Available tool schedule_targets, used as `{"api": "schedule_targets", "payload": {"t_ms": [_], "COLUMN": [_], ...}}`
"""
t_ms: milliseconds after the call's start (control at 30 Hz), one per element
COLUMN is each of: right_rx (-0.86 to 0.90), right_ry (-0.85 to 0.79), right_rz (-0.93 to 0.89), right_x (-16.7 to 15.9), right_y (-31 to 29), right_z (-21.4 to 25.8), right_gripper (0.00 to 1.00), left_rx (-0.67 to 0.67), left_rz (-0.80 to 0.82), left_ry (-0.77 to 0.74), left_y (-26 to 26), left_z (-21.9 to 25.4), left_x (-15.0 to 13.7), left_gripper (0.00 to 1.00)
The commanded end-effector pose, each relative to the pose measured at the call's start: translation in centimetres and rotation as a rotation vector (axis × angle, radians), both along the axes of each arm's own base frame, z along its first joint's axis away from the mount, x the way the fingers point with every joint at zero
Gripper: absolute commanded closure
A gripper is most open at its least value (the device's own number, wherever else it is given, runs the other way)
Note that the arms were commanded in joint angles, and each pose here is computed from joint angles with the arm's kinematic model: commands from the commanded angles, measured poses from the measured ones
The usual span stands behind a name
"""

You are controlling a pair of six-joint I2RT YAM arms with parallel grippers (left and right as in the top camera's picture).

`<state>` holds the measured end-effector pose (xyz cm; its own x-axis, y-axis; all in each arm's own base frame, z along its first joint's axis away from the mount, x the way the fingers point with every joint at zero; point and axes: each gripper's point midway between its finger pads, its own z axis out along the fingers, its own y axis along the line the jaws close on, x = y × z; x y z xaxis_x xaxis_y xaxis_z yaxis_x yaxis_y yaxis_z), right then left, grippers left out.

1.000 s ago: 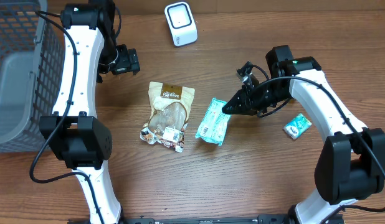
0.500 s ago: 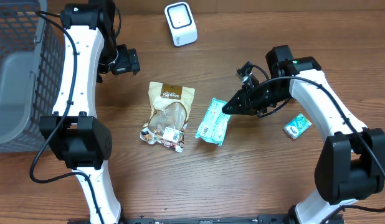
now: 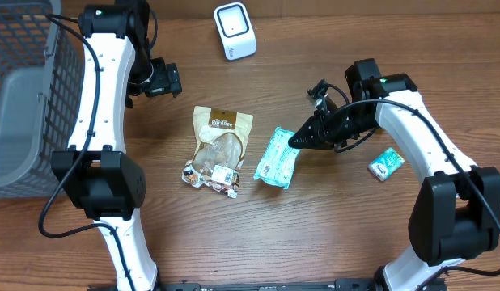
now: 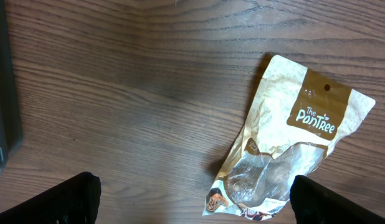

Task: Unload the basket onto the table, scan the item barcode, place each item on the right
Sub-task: 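Lift the wipes pack with the right gripper toward the white scanner, then hold the wipes pack under the white scanner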

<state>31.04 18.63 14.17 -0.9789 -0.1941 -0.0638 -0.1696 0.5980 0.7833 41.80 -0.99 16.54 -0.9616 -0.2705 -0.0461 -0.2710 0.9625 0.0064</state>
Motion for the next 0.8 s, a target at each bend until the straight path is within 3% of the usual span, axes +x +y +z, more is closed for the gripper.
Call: {"api": "schedule_targets", "payload": {"t_ms": [0, 233, 400, 567, 767], "right_rx": [0.04, 0.038, -0.103, -0.159, -0.267], "right_ry": [-0.042, -0.091, -0.154, -0.414, -0.842], "right_rz": [0.004, 0.003, -0.087, -0.129, -0.26], "right_x": [0.2, 1.1, 4.1, 7.9, 12.8], "right_y": [0.4, 0.5, -0.8, -0.8, -1.4], "right_z": [1.8, 2.1, 4.2, 12.6, 22.8], "right_gripper": [0.96, 0.96, 0.96, 0.97, 0.96], "left_rx": [0.013, 0.013, 0.013, 0.013, 0.013], "left_rz": [-0.011, -0.011, -0.011, -0.011, -0.011], "left_ry": [-0.029, -0.029, -0.028, -0.029, -0.029], "left_y": [0.2, 0.2, 0.2, 0.2, 0.2], "left_z": [0.9, 0.9, 0.9, 0.9, 0.9], "left_x": [0.2, 0.2, 0.2, 0.2, 0.2], "left_gripper": [0.0, 0.0, 0.01, 0.0, 0.0]}}
